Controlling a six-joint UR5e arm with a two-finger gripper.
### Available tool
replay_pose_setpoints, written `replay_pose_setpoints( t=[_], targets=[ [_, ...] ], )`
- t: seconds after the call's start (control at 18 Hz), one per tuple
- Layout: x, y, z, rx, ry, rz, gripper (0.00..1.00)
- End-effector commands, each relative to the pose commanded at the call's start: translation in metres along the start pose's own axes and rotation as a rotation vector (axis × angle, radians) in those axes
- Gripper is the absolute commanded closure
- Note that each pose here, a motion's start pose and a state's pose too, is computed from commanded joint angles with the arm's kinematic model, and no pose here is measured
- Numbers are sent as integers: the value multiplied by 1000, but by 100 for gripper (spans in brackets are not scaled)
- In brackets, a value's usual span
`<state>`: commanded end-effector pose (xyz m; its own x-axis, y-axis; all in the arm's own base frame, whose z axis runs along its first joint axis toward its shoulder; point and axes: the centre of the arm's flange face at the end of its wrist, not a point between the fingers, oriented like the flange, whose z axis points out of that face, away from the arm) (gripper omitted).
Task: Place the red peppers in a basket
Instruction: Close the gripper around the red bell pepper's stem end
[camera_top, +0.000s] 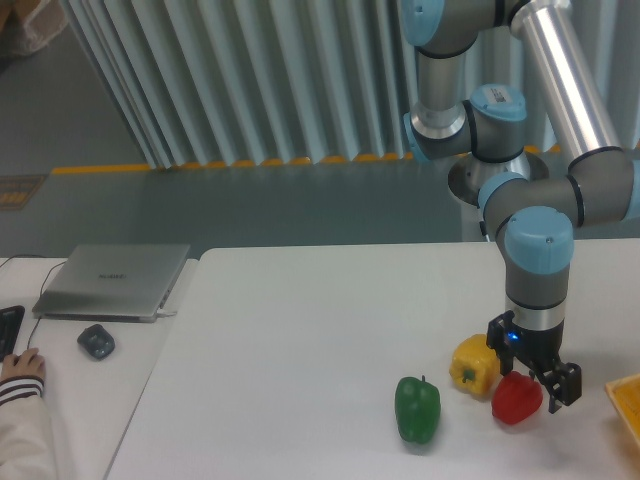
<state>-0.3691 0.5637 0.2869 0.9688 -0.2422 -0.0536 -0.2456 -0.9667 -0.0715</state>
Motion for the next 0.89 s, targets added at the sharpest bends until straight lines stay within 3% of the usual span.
replay_pose_setpoints(
  t=[0.33, 0.39, 0.56, 0.61, 0.89],
  targets=[
    [-3, 0, 9, -28, -4, 3, 0],
    [0, -4, 9, -45, -14, 15, 14],
    [3, -7, 11, -69, -25, 21, 35],
    [4, -7, 9, -68, -27, 21, 54],
    [2, -7, 1, -61, -32, 21, 70]
  ],
)
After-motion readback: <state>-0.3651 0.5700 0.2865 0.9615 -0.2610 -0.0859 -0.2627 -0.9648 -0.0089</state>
